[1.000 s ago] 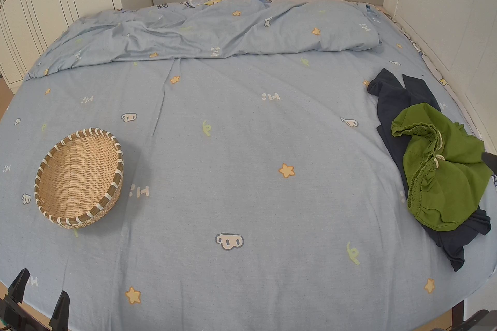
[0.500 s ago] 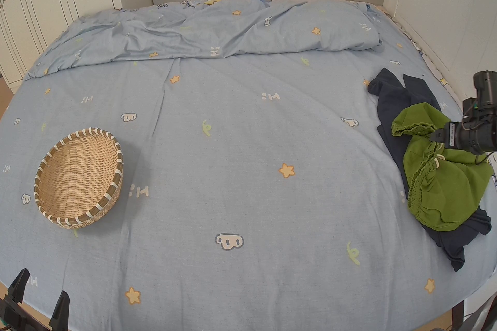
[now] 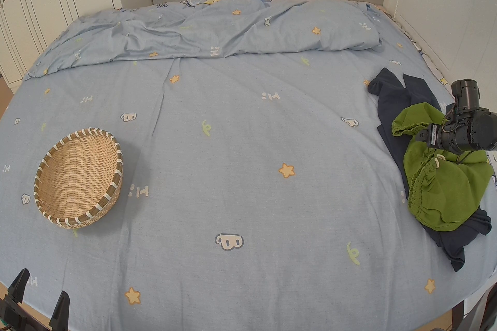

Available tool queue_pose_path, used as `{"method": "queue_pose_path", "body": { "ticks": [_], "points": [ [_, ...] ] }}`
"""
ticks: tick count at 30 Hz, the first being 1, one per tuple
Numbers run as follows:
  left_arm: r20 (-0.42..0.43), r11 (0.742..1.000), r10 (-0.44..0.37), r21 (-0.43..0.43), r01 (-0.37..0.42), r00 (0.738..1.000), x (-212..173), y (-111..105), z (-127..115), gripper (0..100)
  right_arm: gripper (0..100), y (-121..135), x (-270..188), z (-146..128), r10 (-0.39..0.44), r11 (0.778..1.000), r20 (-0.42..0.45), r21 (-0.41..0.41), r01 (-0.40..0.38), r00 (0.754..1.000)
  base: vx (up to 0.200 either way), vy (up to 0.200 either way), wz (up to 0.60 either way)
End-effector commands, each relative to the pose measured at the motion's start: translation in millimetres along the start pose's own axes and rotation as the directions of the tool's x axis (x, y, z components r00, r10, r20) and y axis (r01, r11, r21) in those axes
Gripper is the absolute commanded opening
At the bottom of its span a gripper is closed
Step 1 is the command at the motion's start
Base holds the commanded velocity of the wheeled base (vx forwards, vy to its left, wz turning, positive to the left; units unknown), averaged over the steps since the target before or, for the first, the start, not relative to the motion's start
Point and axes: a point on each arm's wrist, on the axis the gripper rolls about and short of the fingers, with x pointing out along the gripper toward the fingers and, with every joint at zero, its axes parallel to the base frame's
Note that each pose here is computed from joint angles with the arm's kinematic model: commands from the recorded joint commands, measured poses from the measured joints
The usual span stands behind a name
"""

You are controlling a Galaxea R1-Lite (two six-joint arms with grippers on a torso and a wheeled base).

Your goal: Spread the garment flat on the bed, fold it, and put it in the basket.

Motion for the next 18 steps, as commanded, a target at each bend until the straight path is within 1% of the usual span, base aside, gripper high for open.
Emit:
{"method": "queue_pose_path", "body": {
  "ticks": [1, 2, 3, 11, 15, 18],
  "points": [
    [0.000, 1.000, 0.002, 0.000, -0.002, 1.000, 0, 0, -5, 100, 100, 0, 6, -1, -0.005, 1.000, -0.012, 0.000, 0.005, 1.000, 0.000, 0.000, 0.00],
    [0.000, 1.000, 0.002, 0.000, -0.002, 1.000, 0, 0, -5, 100, 100, -1, 7, -1, -0.008, 1.000, -0.015, 0.001, 0.008, 1.000, 0.000, 0.000, 0.00],
    [0.000, 1.000, 0.000, 0.000, 0.000, 1.000, 0, 0, -5, 100, 0, -1, 7, -1, -0.008, 1.000, -0.015, 0.001, 0.008, 1.000, 0.000, 0.000, 0.00],
    [0.000, 1.000, 0.000, 0.000, 0.000, 1.000, 0, 0, -5, 100, 0, -1, 13, -5, -0.010, 1.000, -0.040, -0.005, 0.010, 0.999, 0.000, 0.000, 0.00],
    [0.000, 1.000, 0.000, 0.000, 0.000, 1.000, 0, 0, -5, 100, 0, -1, 11, 0, -0.004, 1.000, -0.043, 0.000, 0.004, 0.999, 0.000, 0.000, 0.00],
    [0.000, 1.000, 0.000, 0.000, 0.000, 1.000, 0, 0, -5, 100, 0, 2, -2, 13, 0.019, 0.998, -0.075, 0.057, -0.015, 0.997, 0.000, 0.000, 0.00]
  ]
}}
